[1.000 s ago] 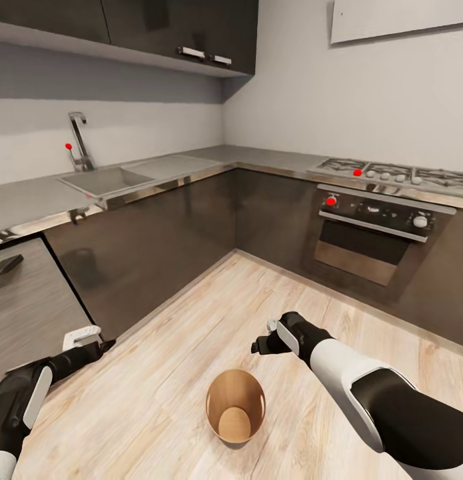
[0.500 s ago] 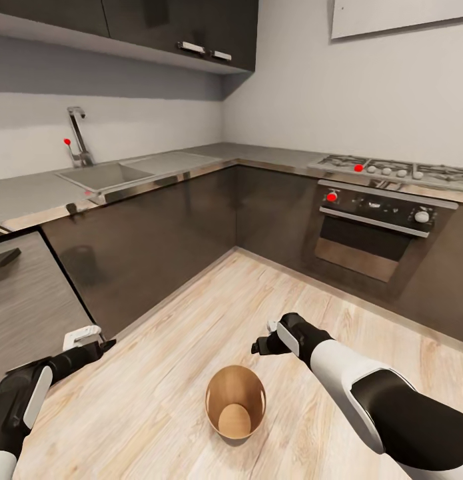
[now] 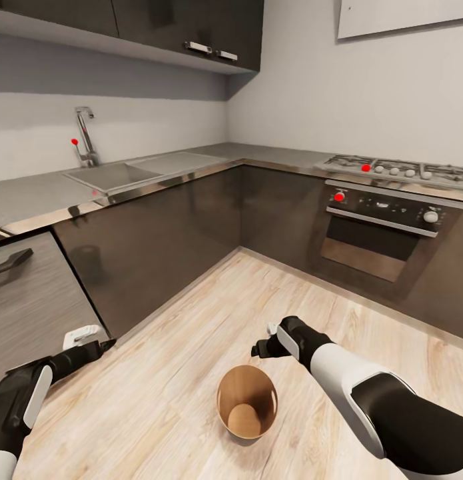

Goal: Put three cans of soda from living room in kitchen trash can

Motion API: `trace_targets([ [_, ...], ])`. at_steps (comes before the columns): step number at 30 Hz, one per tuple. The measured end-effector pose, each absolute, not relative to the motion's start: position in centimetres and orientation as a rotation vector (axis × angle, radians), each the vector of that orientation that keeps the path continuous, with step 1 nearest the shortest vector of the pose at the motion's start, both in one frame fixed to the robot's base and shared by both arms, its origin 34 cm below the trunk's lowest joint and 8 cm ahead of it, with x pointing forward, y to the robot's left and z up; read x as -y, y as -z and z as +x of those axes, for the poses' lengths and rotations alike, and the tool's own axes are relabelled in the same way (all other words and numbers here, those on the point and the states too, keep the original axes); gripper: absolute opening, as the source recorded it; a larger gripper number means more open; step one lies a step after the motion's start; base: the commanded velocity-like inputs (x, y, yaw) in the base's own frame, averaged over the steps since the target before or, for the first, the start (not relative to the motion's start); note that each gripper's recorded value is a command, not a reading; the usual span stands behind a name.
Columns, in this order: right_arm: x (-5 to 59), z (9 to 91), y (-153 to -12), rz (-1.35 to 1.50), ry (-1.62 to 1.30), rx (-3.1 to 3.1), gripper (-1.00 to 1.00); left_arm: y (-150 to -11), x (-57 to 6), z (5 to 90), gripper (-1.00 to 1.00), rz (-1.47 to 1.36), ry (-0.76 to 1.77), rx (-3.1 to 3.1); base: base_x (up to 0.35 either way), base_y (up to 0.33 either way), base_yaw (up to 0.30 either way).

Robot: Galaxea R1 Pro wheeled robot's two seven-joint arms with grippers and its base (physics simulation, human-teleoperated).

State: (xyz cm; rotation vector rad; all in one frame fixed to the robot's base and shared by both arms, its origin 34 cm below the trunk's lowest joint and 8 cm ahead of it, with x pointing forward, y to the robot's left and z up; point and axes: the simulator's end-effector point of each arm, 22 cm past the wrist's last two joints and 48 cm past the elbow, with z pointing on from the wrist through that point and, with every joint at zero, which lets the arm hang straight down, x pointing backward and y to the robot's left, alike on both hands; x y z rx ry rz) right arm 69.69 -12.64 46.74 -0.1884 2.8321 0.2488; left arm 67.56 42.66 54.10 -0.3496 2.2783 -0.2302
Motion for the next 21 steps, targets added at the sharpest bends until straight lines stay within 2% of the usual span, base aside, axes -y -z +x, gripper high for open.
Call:
trace_targets([
  [21,13.3,68.7,-44.0,-0.181,-0.239,-2.842,1.00,-52.0,-42.7,67.1,1.00,-0.351,0.226,-2.278,0.000,0.003,0.000],
])
